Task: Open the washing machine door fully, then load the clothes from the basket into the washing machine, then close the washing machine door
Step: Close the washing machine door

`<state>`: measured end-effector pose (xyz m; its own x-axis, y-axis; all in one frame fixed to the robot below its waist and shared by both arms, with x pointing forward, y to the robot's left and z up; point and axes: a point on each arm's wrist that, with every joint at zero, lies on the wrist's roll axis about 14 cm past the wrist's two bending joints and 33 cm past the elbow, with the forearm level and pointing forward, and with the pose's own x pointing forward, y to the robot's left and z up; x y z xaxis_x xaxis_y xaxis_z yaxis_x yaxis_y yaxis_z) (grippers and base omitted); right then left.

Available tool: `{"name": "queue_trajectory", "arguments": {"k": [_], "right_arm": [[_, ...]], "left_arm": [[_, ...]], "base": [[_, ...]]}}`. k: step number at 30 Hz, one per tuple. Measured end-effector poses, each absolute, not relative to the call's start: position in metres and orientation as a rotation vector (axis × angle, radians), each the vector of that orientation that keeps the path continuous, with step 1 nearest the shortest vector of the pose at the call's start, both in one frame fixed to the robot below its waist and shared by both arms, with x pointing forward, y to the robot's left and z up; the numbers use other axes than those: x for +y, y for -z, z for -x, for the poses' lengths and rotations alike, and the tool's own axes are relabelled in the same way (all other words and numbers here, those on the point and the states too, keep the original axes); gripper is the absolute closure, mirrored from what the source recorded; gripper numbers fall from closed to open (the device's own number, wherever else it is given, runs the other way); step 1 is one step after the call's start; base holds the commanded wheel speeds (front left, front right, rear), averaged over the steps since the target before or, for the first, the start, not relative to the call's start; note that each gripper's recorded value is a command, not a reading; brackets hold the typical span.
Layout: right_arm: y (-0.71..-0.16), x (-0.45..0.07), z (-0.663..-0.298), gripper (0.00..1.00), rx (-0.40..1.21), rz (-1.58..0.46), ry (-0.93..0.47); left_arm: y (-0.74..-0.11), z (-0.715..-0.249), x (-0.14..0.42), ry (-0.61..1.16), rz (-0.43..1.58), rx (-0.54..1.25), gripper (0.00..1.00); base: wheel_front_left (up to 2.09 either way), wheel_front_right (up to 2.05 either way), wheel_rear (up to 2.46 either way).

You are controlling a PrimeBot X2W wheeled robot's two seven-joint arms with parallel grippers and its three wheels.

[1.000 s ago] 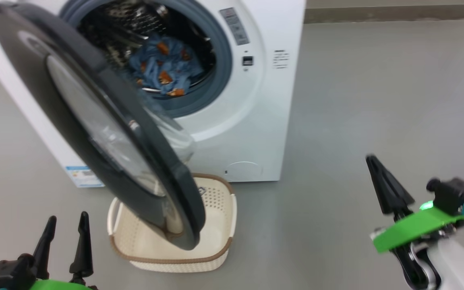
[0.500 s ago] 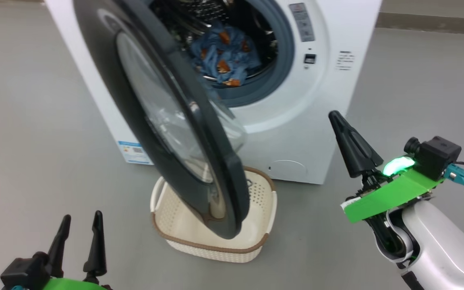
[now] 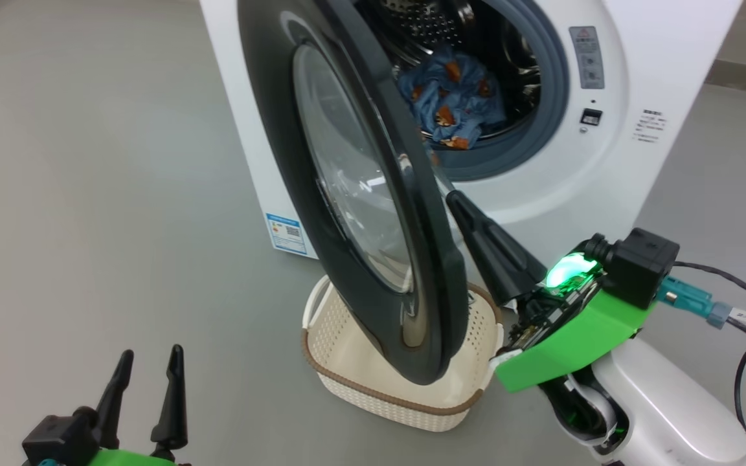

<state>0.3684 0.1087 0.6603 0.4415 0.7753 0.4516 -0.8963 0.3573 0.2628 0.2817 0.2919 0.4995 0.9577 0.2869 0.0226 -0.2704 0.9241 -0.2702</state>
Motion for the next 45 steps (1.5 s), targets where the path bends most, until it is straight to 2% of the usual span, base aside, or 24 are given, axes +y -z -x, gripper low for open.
{"name": "queue_trajectory", "arguments": {"k": [7,17,31,41,45], "right_arm": [[-0.655,0.137,-0.334,1.00,-0.237,-0.481,-1.228],[-0.585,0.152,-0.319,1.00,-0.071,-0.272,-1.302],[-0.549,0.144,-0.362,1.00,0.017,-0.199,-1.245],[-0.537,0.096,-0.448,1.00,0.013,-0.177,-1.044],[-0.536,0.083,-0.482,1.00,0.016,-0.227,-0.972]], "left_arm": [[-0.501,-0.267,0.302,-0.327,0.285,-0.080,0.00],[-0.501,-0.263,0.304,-0.338,0.290,-0.083,0.00],[-0.489,-0.266,0.305,-0.356,0.291,-0.036,0.00],[-0.484,-0.290,0.298,-0.340,0.287,-0.008,0.00],[-0.479,-0.303,0.294,-0.322,0.280,0.014,0.00]], "base": [[0.00,0.00,0.00],[0.00,0.00,0.00],[0.00,0.00,0.00],[0.00,0.00,0.00],[0.00,0.00,0.00]]}}
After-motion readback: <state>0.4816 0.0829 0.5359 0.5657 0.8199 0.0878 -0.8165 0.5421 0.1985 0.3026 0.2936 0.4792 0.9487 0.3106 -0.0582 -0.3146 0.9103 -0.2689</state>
